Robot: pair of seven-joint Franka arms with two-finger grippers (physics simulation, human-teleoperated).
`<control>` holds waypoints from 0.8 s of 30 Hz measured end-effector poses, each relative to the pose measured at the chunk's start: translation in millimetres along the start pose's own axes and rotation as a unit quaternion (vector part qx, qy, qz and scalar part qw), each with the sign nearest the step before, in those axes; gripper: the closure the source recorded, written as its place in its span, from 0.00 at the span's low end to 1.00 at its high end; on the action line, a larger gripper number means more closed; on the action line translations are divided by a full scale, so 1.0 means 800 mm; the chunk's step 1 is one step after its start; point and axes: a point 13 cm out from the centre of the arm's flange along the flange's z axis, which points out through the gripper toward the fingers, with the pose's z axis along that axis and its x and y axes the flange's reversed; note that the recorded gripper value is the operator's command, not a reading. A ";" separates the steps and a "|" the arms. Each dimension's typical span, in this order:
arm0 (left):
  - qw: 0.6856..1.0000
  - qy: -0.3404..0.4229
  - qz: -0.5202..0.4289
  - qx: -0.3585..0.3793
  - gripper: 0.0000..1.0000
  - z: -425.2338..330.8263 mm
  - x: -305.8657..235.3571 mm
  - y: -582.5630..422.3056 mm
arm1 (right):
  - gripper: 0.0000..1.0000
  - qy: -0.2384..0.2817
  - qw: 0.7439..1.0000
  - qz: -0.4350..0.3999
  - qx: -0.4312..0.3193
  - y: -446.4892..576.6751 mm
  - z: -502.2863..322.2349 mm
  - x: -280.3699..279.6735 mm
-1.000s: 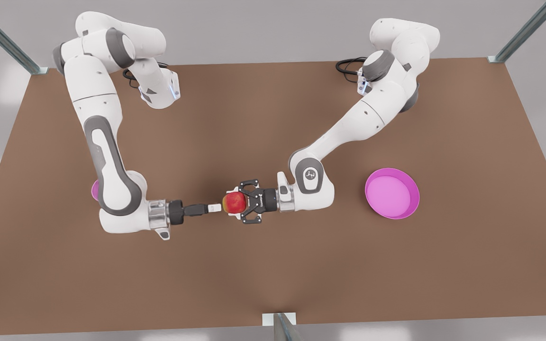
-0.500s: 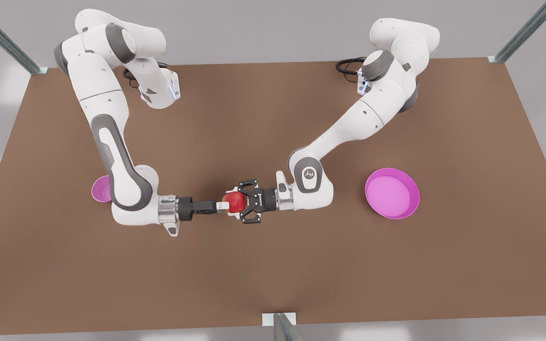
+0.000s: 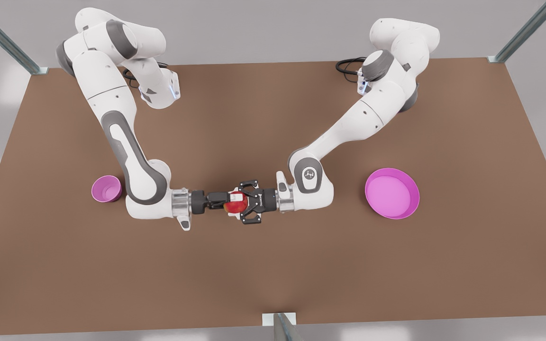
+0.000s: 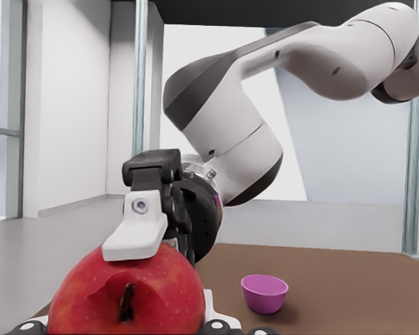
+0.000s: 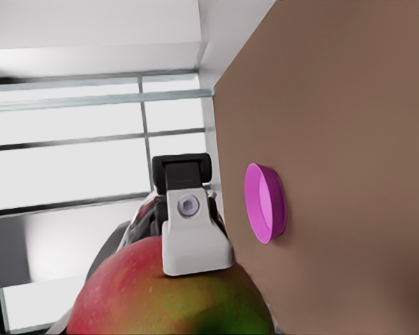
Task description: Use the left arm to pick up the apple from the plate, transfer it to the gripper of the right arm, and then use the right arm to place it into the bowl
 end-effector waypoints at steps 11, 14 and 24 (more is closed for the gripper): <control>1.000 0.001 0.004 0.000 0.01 -0.002 0.000 0.001 | 0.21 -0.018 1.000 -0.017 0.010 -0.009 -0.029 -0.012; 1.000 0.001 0.004 0.000 0.01 -0.003 0.000 0.003 | 0.21 -0.018 0.999 -0.025 0.042 -0.024 -0.065 -0.003; 0.935 0.304 0.180 0.016 0.00 -0.319 -0.044 0.172 | 0.21 0.013 0.970 -0.082 0.227 -0.087 -0.264 0.023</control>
